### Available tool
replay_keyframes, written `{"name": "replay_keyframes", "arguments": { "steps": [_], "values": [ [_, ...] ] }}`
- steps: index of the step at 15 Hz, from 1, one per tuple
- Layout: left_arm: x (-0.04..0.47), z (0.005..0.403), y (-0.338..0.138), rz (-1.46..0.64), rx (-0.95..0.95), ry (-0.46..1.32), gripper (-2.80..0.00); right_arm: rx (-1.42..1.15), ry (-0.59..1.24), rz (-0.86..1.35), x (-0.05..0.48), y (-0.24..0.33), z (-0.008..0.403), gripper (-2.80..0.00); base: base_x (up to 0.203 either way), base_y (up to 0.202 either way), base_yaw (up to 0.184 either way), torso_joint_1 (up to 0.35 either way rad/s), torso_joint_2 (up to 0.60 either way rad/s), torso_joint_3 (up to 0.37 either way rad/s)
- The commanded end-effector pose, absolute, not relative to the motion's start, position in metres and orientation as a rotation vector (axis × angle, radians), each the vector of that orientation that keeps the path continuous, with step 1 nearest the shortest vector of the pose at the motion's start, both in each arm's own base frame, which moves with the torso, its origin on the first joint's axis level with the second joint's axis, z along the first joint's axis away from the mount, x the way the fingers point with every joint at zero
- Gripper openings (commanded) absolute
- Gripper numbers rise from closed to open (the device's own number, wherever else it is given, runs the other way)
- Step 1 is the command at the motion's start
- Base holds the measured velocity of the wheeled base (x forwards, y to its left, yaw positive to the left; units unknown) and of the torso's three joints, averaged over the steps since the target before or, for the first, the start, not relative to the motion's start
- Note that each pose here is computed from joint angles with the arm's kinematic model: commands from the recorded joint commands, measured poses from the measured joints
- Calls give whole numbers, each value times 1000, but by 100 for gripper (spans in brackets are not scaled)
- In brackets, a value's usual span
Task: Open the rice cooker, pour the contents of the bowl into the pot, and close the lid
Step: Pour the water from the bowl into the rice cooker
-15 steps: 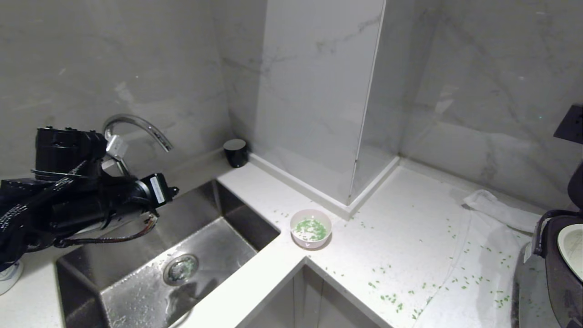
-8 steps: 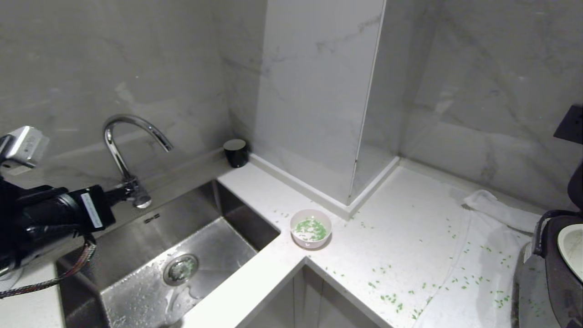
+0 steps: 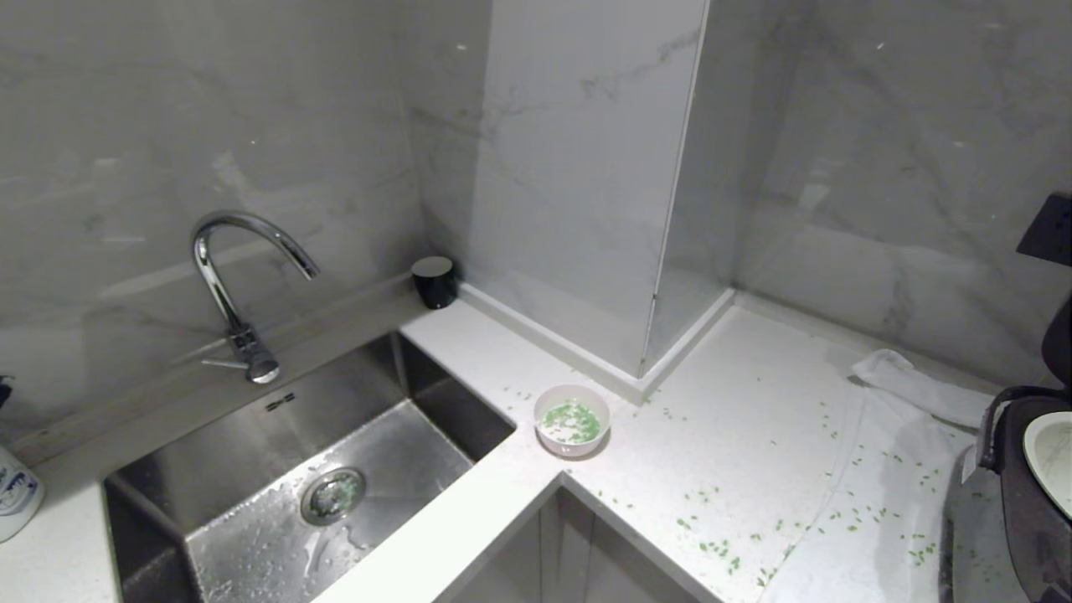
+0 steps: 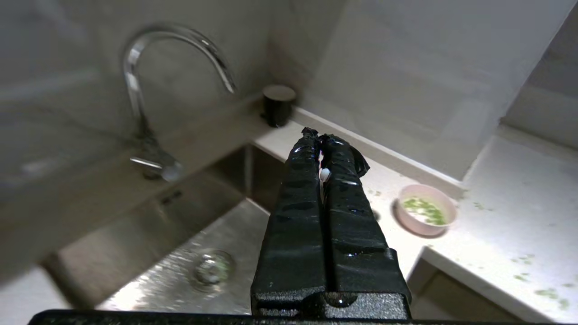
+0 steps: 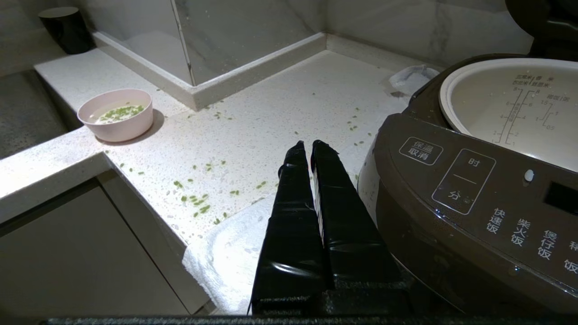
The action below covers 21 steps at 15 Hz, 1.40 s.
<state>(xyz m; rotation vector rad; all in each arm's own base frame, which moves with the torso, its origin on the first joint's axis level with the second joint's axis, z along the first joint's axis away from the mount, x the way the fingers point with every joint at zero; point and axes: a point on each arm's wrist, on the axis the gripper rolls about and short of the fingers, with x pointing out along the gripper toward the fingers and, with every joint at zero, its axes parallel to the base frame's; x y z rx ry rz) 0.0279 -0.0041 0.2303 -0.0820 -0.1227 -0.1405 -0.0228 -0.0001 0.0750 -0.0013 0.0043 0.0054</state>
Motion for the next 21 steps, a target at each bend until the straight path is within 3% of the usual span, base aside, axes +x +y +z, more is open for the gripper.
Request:
{"name": "replay_keyframes", "arguments": {
  "steps": [1, 4, 10, 14, 21],
  "values": [
    [-15, 221, 3, -57, -40, -252, -280, -2, 6, 6, -23, 0, 75, -280, 0, 0, 0, 0, 0, 0],
    [-35, 194, 1, 48, 15, -273, -280, -2, 6, 6, -23, 0, 75, -280, 0, 0, 0, 0, 0, 0],
    [-35, 131, 0, -8, 41, -197, -280, -2, 6, 6, -23, 0, 75, -280, 0, 0, 0, 0, 0, 0],
    [-26, 79, 0, -1, 110, 15, -280, -3, 6, 6, -23, 0, 75, -280, 0, 0, 0, 0, 0, 0],
    [-24, 75, 0, 1, 48, 32, -280, -2, 6, 6, -23, 0, 75, -280, -32, 0, 0, 6, 3, 0]
  ]
}}
